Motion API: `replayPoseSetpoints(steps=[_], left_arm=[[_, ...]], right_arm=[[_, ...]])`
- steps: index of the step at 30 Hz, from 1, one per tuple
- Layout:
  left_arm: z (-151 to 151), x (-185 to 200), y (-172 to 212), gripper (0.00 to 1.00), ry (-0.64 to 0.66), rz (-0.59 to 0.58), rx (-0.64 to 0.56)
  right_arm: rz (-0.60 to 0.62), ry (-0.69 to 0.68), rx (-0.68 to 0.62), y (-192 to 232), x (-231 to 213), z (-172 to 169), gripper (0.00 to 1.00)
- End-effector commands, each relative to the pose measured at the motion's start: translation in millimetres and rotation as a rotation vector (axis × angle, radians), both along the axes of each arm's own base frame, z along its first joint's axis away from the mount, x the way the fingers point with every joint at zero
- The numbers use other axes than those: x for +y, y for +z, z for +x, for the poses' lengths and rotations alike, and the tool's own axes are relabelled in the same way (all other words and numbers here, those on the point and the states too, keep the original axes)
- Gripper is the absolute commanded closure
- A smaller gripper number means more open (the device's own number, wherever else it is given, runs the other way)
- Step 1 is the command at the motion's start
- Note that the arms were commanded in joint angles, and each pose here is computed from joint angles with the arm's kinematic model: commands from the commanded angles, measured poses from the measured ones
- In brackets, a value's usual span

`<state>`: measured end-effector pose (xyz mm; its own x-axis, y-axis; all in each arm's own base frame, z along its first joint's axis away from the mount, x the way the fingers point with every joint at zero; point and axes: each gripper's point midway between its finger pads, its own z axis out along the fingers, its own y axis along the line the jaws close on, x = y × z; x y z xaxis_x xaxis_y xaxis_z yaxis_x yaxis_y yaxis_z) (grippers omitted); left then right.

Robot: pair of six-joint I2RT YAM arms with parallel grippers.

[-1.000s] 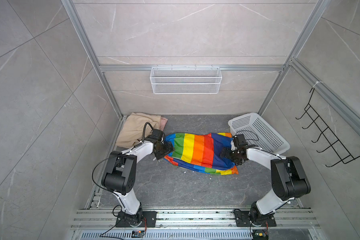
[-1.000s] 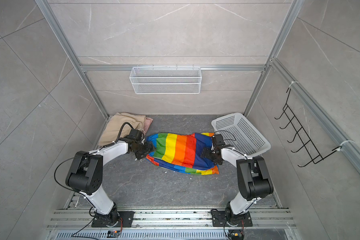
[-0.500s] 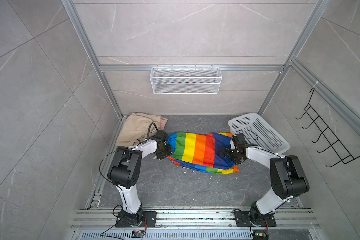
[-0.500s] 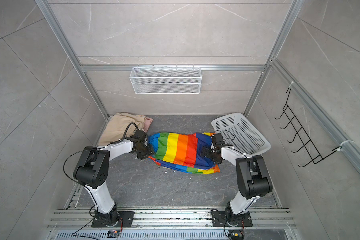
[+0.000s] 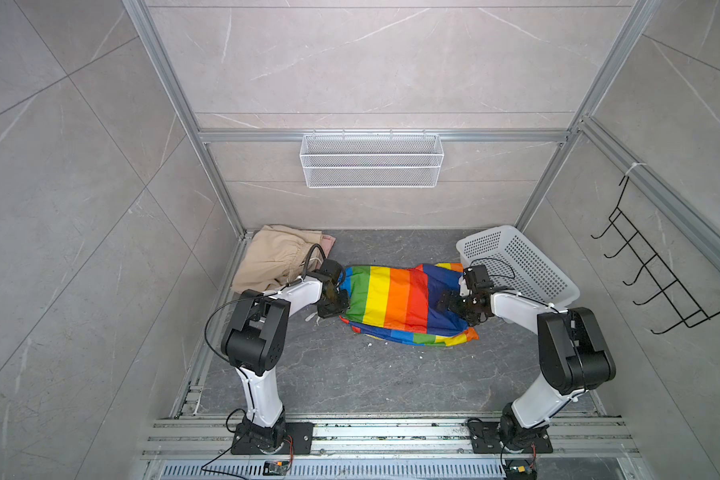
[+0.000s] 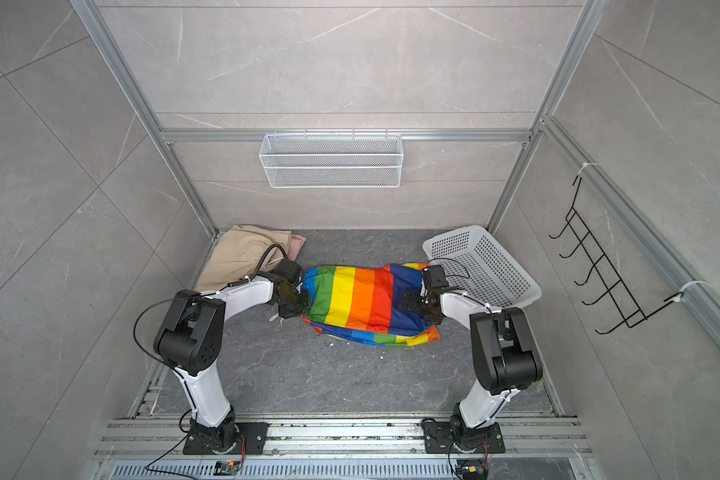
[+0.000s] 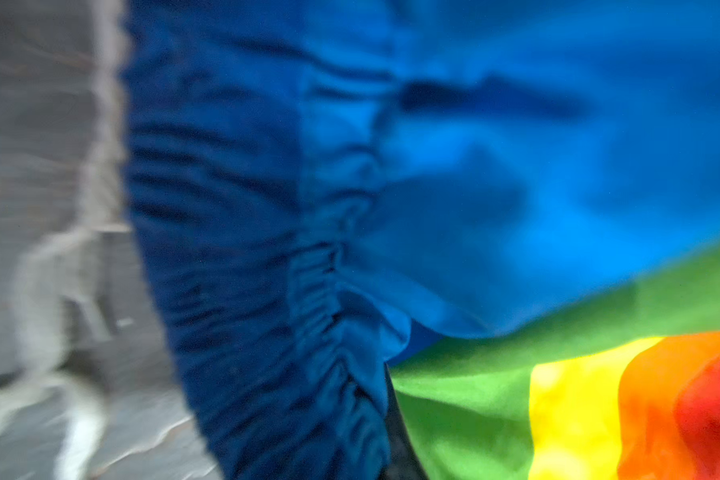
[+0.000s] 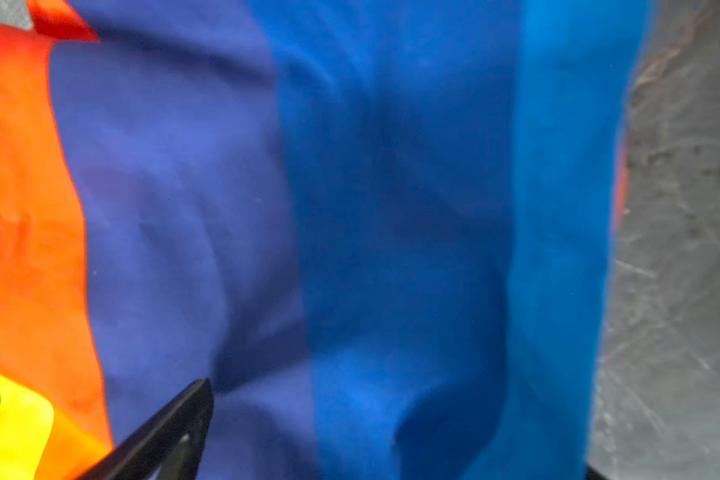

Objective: Fold and stack the shorts

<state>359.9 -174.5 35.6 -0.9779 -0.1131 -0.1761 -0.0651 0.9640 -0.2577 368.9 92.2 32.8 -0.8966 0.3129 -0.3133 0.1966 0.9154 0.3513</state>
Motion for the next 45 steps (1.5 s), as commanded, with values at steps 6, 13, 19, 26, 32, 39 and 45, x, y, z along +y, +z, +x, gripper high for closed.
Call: replayPoseSetpoints(steps=[6,13,19,26,32,39,45], left_arm=[[25,53,108,1.0,-0.117,0.381,-0.185],[30,54,166,1.0,-0.271,0.662,-0.309],[21,8,197,1.0,-0.399,0.769,-0.387],[1,-77,168,1.0,-0.489,0.607,-0.32],[-8,-136,128,1.0,-0.499,0.423,-0.225],[-17,-196,119,1.0,-0.49,0.153,-0.192],[-22,-223,108,0.92,-0.49,-0.011,-0.193]], right_arm=[[-0.031,0.041,0.086,-13,28,-13,0.01],[-0.042,0.095,0.079,-11,64,-7,0.01],[-0.038,0.124,0.084,-15,86,-6,0.0],[0.042,0.126,0.092,-19,104,-10,0.01],[0.059,0.126,0.096,-22,104,-16,0.0],[0.091,0.124,0.112,-33,106,-23,0.0],[0.15,0.145,0.09,-22,111,-31,0.01]])
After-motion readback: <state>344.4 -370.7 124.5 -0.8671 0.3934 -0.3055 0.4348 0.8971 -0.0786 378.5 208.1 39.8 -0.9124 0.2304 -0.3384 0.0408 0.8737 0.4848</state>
